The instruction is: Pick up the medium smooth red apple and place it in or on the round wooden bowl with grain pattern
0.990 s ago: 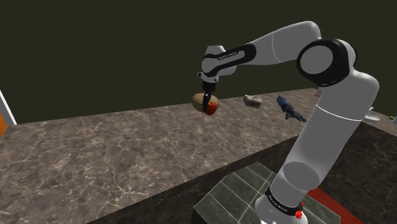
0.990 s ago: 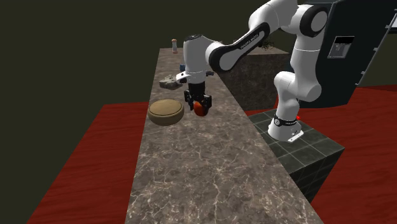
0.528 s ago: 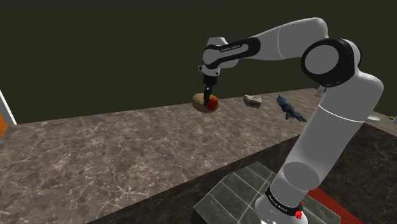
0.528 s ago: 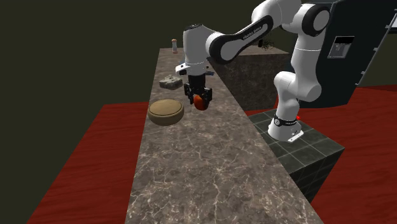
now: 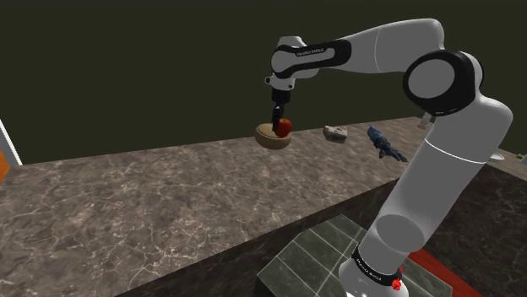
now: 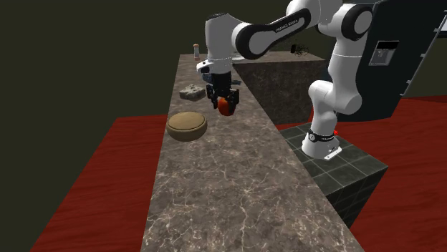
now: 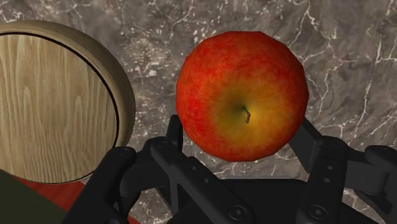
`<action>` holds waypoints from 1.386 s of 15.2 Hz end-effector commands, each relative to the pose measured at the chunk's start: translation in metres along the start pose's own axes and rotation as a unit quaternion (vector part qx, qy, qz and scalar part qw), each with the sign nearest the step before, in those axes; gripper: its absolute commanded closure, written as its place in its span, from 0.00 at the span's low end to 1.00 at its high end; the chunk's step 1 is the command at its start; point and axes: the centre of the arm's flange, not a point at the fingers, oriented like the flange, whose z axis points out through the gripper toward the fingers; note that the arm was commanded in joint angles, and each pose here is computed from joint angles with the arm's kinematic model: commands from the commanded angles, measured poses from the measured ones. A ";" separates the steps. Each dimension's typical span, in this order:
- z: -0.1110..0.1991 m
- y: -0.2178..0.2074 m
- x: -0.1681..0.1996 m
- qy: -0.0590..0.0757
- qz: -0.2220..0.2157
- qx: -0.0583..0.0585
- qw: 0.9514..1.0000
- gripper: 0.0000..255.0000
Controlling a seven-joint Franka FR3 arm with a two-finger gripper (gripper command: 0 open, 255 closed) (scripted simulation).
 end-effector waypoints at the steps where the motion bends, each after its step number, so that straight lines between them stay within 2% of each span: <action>1: -0.005 0.012 0.003 0.000 0.000 0.000 1.000 1.00; 16: -0.015 0.202 0.051 0.000 0.000 0.000 1.000 1.00; 21: 0.012 0.202 0.052 0.000 0.000 0.000 1.000 1.00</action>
